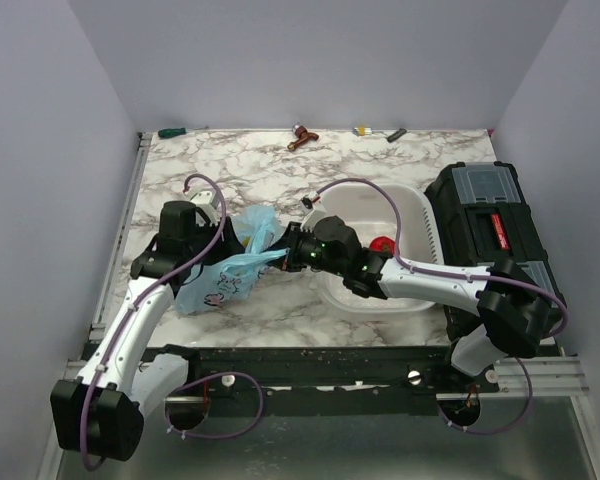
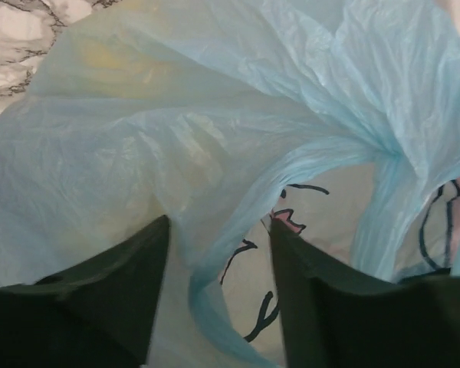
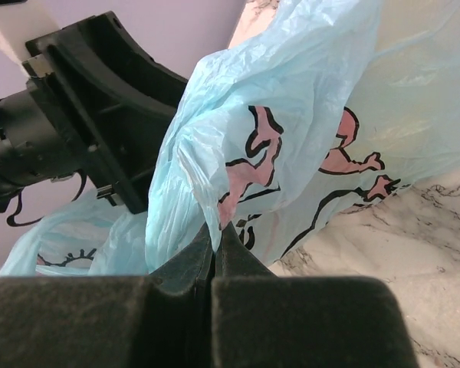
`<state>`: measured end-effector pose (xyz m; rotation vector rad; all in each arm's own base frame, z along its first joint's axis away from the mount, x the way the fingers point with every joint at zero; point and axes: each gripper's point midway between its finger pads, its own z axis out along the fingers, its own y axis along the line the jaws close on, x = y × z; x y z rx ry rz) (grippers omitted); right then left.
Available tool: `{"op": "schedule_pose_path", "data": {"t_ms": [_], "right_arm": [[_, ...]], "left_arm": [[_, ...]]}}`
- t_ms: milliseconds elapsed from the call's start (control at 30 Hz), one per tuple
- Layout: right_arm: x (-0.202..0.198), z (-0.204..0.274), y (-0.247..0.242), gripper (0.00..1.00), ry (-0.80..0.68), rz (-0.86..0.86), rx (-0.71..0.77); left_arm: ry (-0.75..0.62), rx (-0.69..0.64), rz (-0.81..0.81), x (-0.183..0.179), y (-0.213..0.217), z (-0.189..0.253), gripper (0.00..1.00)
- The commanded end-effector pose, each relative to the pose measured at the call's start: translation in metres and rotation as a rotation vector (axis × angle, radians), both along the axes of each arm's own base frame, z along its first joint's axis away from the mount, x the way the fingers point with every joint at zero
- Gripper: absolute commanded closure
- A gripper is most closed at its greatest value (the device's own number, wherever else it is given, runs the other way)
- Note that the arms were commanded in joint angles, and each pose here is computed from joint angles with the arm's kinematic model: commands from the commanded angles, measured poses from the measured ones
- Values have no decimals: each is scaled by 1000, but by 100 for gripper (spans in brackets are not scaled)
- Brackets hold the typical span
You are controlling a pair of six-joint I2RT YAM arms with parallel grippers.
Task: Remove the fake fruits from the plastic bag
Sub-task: Adjust the plastic bag at the center of the board.
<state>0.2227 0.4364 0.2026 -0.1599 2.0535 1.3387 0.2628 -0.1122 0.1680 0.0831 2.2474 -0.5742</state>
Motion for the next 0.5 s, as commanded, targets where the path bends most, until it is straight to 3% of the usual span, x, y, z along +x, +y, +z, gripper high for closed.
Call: {"op": "schedule_pose_path", "data": {"t_ms": [0,100,267,467], "right_arm": [[-3,13,1,99,-41,19,21],[1,4,-2,99,-45,-4,-18],[19,-18,-16,99,-42,-110,-131],[52,-21,-32,99,-105,-247,-288]], "left_arm": [[-23,41,0,5,5,14,59],[-122,58,71,9,17,35,84],[-289,37,276,17,44,93,100],[-532,52,557,20,93,159,100]]}}
